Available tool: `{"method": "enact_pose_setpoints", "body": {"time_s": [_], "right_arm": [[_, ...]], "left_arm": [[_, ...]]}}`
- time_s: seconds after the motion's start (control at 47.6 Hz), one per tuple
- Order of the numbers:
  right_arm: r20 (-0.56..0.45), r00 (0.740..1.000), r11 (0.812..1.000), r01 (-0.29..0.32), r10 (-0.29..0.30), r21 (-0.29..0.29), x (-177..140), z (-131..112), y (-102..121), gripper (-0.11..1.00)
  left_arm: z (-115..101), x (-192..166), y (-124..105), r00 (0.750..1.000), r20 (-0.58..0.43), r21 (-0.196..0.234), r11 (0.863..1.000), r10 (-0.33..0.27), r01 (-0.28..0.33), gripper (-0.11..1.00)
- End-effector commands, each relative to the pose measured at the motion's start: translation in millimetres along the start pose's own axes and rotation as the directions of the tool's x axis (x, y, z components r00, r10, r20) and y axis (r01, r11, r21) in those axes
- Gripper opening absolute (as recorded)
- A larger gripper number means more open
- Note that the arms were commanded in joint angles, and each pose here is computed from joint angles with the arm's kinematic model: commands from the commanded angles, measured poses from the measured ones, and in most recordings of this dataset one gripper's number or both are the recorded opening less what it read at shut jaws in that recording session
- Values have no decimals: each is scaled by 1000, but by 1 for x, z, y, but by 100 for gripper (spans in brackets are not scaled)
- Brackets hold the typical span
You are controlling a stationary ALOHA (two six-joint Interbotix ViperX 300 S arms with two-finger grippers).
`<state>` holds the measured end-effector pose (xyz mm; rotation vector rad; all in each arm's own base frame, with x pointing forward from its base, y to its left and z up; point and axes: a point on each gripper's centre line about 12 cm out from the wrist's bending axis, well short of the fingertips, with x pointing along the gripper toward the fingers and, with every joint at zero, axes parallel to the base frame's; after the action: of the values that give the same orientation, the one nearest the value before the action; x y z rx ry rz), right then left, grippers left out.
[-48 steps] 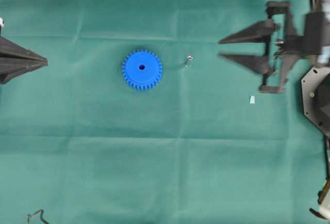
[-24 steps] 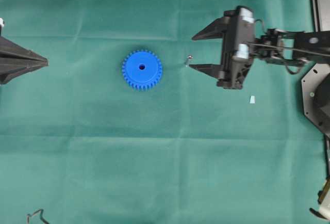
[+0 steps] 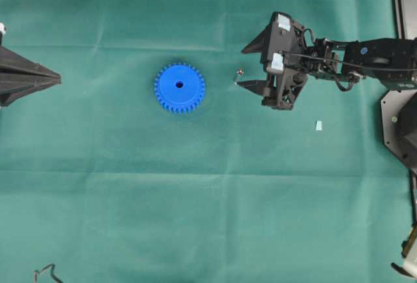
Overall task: Insert the shaft into the center hole of the gear.
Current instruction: 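Close the right gripper on the silver shaft and lift it, then carry the shaft left with the right gripper over the gear's center hole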
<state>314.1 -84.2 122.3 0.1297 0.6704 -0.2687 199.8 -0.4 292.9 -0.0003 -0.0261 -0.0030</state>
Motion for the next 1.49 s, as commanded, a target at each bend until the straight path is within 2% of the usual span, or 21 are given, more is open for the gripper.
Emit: {"method": "enact_pose_setpoints", "body": {"time_s": [0.0, 0.189, 0.315, 0.399, 0.546, 0.588, 0.925, 1.219, 1.471], "right_arm": [[38, 999, 1000, 2, -3, 6, 2, 10, -1, 85], [31, 1000, 1000, 4, -4, 7, 8, 9, -2, 83], [23, 1000, 1000, 6, -6, 8, 9, 8, -2, 77], [19, 1000, 1000, 4, -5, 7, 9, 8, -2, 64], [-1, 1000, 1000, 4, -4, -1, 8, 5, -2, 27], [-7, 1000, 1000, 5, -5, -1, 9, 5, -2, 22], [8, 1000, 1000, 3, -3, -2, 5, 14, -1, 22], [18, 1000, 1000, -10, 10, -8, -38, 59, 5, 17], [27, 999, 1000, -20, 20, -15, -70, 78, 9, 17]], "left_arm": [[10, 3, 0, 1000, 23, 2, 1000, 0, 0, 0], [10, 3, 0, 1000, 23, 2, 1000, 0, 0, 0], [9, 3, 0, 1000, 20, 0, 1000, 0, 0, 0], [9, 3, 0, 1000, 21, 2, 1000, -1, 1, 0], [9, 3, 0, 1000, 21, 0, 1000, 0, 0, 0], [10, 3, 0, 1000, 23, 2, 1000, -1, 1, 0], [9, 3, 0, 1000, 15, 0, 1000, -2, 2, 0], [8, 3, 0, 1000, 11, 0, 1000, -1, 1, 0], [8, 3, 0, 1000, 9, -11, 1000, -1, 1, 0]]}}
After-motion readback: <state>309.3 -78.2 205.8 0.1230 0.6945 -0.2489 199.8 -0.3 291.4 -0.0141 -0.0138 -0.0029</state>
